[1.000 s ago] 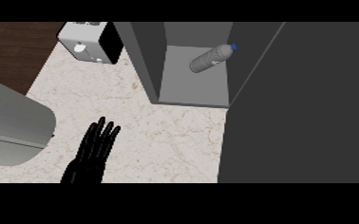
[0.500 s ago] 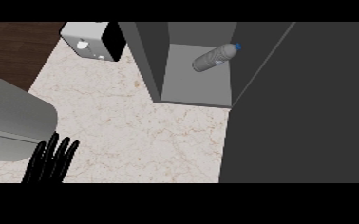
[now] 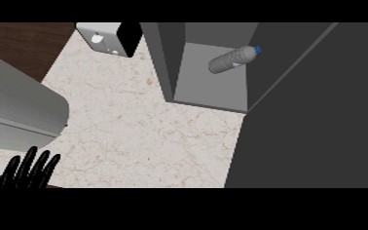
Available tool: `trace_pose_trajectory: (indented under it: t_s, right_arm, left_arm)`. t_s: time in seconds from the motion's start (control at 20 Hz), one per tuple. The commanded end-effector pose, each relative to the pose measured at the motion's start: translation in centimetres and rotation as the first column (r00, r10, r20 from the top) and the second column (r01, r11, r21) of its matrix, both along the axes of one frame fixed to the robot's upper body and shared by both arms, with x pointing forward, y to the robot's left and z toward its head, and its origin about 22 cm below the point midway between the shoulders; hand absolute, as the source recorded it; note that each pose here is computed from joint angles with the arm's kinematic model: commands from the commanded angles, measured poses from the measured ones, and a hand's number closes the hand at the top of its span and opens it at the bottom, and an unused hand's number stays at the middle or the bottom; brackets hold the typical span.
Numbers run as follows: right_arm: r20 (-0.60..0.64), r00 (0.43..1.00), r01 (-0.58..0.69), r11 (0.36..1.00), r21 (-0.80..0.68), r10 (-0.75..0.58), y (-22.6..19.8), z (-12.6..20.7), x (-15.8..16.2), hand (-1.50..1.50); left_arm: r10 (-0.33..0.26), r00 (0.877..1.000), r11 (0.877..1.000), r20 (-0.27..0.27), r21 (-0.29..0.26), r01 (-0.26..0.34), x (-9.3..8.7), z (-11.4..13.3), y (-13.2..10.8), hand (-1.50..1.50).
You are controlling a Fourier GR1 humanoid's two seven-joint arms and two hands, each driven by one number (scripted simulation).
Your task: Pick up the bottled water, place it into the cabinet and close the cabinet
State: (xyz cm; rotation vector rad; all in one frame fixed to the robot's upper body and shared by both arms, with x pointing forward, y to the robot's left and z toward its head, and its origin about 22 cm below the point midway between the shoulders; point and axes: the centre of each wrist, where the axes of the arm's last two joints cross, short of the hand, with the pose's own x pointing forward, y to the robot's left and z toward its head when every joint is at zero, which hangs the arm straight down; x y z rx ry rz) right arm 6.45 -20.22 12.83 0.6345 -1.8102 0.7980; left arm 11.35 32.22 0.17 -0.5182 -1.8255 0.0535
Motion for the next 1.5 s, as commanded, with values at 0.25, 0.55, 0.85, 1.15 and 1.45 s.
trace_pose_trajectory:
  t_s: [0.25,0.55,0.85,1.15,1.45]
  right_arm:
    - [-0.007,0.990,-0.143,0.982,-0.127,0.143,2.0,1.1,1.5,1.50]
    - [-0.037,0.992,-0.119,0.991,-0.063,0.117,3.3,1.0,2.9,1.50]
    - [-0.090,0.995,-0.041,0.999,-0.028,0.038,4.4,0.4,5.1,1.50]
    - [-0.221,0.973,-0.047,0.996,0.070,0.061,5.9,-0.3,7.0,1.50]
    - [-0.337,0.929,-0.110,0.984,0.138,0.151,7.2,-1.2,10.2,1.50]
  left_arm:
    - [-0.025,1.000,1.000,0.007,0.013,0.025,-0.1,0.5,2.3,-1.50]
    - [-0.038,0.998,0.999,0.046,0.021,0.037,1.3,1.6,2.8,-1.50]
    - [-0.043,0.998,0.998,0.053,0.037,0.041,1.4,2.1,3.7,-1.50]
    - [-0.053,0.997,0.998,0.048,0.038,0.051,1.4,2.4,4.1,-1.50]
    - [-0.026,0.998,1.000,0.050,0.002,0.026,1.3,2.5,4.5,-1.50]
